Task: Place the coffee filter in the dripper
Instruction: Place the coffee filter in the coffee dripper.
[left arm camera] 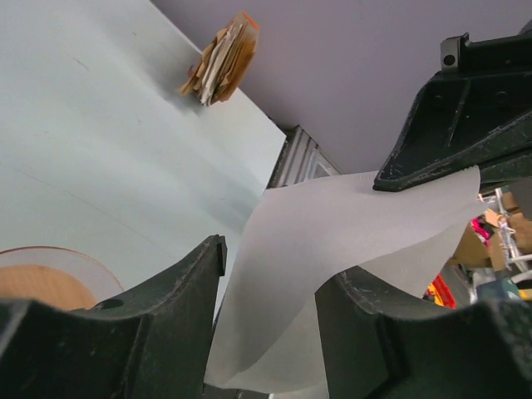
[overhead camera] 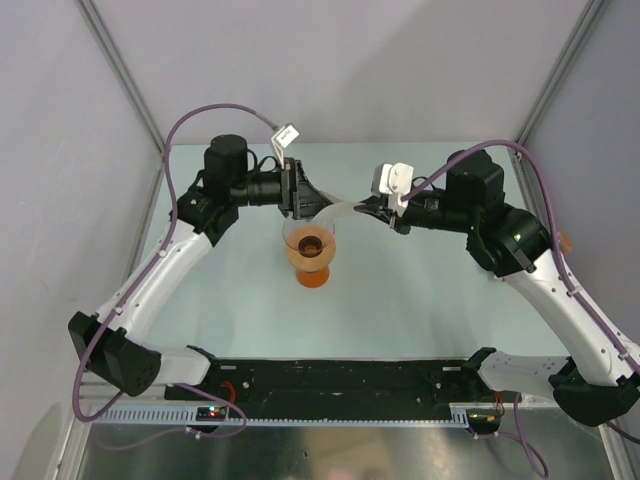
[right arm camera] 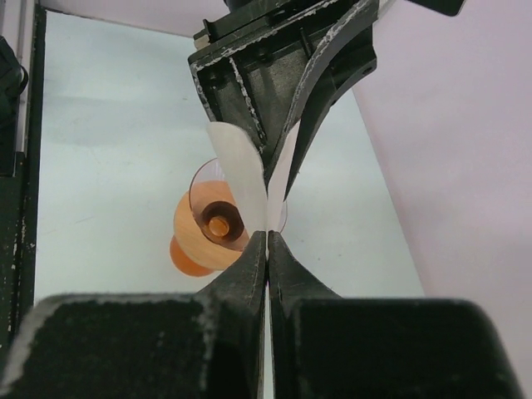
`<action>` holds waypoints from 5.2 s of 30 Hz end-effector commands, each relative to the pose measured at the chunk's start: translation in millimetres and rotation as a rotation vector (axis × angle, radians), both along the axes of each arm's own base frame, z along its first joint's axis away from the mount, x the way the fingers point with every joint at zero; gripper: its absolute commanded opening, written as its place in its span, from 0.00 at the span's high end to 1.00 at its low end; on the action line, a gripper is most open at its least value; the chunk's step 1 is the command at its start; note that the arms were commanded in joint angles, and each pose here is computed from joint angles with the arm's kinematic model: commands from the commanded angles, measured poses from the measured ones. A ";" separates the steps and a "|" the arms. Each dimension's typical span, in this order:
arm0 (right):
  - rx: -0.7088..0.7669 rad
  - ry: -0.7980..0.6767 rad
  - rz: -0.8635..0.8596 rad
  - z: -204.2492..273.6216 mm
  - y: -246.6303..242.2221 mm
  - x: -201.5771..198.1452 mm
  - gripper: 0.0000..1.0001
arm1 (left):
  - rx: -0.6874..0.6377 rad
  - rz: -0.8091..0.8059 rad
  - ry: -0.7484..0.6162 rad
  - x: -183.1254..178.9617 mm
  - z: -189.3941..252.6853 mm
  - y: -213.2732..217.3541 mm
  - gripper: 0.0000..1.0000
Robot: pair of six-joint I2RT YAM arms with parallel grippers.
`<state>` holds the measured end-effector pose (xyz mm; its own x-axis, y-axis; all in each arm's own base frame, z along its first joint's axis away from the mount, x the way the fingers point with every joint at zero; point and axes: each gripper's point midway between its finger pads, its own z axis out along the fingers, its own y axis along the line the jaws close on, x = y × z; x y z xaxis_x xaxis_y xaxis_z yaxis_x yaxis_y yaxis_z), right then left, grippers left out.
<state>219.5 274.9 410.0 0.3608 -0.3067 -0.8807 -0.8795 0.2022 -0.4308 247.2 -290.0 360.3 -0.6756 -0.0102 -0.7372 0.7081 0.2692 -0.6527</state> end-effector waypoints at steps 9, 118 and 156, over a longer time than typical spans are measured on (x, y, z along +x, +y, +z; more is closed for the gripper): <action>0.069 -0.094 -0.014 27.3 2.0 1.3 1.00 | -0.045 -0.020 0.032 -4.1 15.8 0.5 0.51; 0.017 -0.091 0.036 -7.0 2.1 13.7 1.00 | -0.146 -0.107 -0.068 -27.4 36.5 5.5 0.55; 0.461 0.337 -0.511 63.8 -68.6 54.9 0.00 | 0.513 0.650 -1.038 82.7 77.2 53.4 1.00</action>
